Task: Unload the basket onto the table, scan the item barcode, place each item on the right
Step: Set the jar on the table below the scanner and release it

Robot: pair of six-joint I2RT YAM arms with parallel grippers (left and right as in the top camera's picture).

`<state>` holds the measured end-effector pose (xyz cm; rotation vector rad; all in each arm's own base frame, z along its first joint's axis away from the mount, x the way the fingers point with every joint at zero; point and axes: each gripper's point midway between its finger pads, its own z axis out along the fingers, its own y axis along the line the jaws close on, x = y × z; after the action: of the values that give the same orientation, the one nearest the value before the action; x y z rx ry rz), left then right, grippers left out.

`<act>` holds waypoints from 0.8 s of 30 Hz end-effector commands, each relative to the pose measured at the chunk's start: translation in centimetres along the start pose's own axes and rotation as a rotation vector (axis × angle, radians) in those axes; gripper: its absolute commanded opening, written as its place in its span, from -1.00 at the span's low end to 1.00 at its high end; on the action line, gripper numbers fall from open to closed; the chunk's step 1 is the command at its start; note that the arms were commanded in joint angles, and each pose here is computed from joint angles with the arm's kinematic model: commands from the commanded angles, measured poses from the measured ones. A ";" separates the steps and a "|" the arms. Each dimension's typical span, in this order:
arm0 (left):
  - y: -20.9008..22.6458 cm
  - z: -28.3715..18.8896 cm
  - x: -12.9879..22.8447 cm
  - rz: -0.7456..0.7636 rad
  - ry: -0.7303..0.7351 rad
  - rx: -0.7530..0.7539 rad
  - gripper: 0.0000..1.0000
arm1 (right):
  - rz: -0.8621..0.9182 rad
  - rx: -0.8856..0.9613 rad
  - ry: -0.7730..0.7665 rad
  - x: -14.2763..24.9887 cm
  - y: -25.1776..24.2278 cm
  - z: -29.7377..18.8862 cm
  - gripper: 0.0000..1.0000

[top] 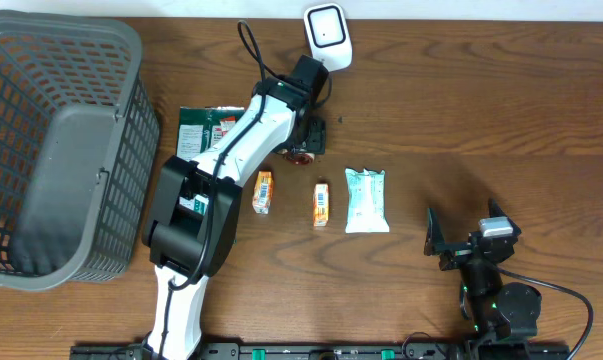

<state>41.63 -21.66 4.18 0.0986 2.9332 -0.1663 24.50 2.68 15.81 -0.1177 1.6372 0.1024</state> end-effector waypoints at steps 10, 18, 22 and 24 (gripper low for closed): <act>0.4 0.6 0.3 0.001 0.009 -0.025 0.74 | -0.005 -0.010 0.003 0.1 0.3 0.0 0.99; 0.3 -5.2 -3.1 -0.001 -0.131 0.025 0.74 | -0.005 -0.010 0.003 0.1 0.3 0.0 0.99; 1.2 -11.5 -4.8 -0.027 -0.258 0.064 0.74 | -0.005 -0.010 0.003 0.1 0.3 0.0 0.98; 2.2 -15.2 -5.1 -0.043 -0.323 0.077 0.75 | -0.005 -0.010 0.003 0.1 0.3 0.0 0.98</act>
<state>42.77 -19.98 9.84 0.0470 2.8244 -0.2148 24.50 2.68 15.81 -0.1177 1.6372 0.1024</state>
